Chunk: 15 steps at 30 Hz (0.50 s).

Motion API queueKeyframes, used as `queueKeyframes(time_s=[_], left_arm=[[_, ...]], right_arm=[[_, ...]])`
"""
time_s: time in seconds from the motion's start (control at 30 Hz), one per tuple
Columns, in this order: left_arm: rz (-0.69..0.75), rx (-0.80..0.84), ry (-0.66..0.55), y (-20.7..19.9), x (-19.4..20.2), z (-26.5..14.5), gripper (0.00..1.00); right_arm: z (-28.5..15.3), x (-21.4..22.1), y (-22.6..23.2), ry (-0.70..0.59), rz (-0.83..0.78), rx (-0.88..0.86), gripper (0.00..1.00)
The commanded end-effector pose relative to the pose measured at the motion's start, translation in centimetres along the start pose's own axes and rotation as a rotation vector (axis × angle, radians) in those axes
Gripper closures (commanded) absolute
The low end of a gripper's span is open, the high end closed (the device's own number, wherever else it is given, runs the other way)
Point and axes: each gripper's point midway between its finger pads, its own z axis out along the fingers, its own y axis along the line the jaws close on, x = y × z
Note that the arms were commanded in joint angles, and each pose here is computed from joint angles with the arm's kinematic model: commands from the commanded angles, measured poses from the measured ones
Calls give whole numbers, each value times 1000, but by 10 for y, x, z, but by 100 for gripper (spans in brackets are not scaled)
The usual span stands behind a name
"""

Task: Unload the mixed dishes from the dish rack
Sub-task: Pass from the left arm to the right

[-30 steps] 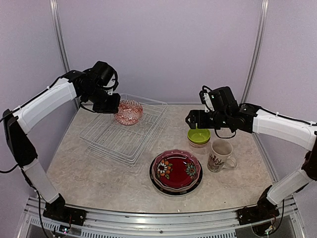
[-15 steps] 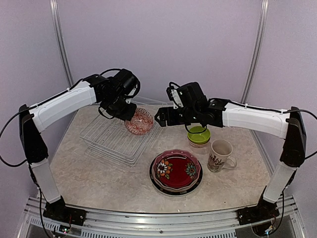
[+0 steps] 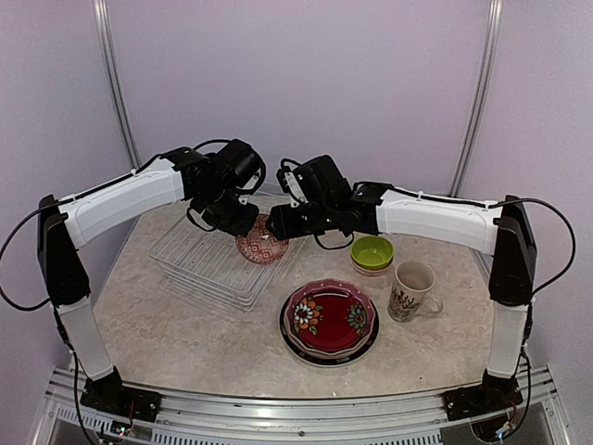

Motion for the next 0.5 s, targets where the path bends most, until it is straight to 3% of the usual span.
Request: queueKeyframes(time_s=[0.0,0.17,0.47], left_arm=[[-17,40,-62,-6,-9,-18,100],[-19,40,-78,-4,-8,-25,100],[-31,76,-107,-6,-11,-36,100]], right_arm=[[14,15,1,56,-22,25,52],[19,23,-4,74,-25,54,55],[20,19,-3,60,-23,53,70]])
